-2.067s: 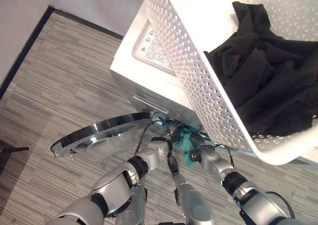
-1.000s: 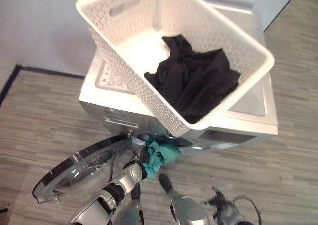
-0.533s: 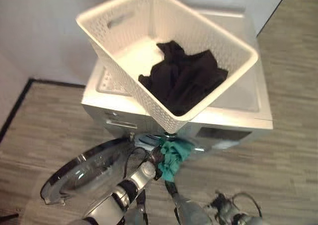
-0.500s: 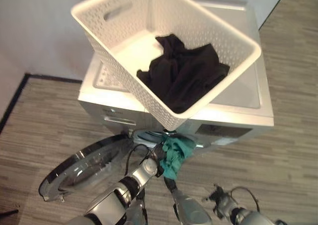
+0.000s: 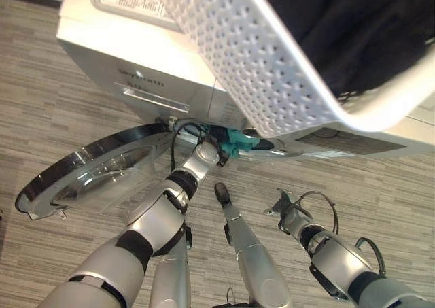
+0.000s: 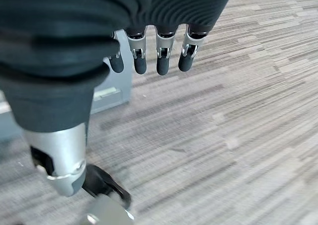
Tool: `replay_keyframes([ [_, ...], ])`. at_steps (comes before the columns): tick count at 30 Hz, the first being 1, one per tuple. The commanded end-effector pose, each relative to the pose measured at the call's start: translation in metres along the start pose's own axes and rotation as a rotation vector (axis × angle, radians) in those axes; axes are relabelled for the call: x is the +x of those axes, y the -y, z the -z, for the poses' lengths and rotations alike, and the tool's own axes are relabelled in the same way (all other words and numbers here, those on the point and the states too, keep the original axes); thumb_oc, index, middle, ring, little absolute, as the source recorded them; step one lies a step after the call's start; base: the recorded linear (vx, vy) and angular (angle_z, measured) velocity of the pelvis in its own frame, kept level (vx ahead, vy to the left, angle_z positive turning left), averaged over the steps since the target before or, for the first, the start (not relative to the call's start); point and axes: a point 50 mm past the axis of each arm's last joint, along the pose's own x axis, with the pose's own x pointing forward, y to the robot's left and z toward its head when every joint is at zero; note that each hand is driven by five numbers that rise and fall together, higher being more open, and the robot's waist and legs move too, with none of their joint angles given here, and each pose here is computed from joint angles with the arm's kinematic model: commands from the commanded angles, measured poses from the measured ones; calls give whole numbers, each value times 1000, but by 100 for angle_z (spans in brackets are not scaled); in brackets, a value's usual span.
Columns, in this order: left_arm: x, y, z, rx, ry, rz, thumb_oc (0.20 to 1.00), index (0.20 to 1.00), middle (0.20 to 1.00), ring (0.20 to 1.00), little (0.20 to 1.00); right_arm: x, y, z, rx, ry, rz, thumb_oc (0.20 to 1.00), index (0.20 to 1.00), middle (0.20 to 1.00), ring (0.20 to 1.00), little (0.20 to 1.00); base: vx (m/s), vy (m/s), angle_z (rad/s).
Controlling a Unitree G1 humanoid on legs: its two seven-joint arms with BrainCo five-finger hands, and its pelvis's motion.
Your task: Grab the laundry basket,head to the washer,open it,put in the laundry and shut it.
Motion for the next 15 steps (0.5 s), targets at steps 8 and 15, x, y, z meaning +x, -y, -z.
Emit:
replay_keyframes([
  [8,12,-86,-91,-144,182,-258,200,200,200,200,200,-6,-14,-24,182,76,11,1000,1000,1000,1000,1000,-33,-44,13],
  [15,8,-109,-102,-445,235,-370,200,200,200,200,200,-13,-2,-64,323,251,69,1000,1000,1000,1000,1000,16,-39,-1],
])
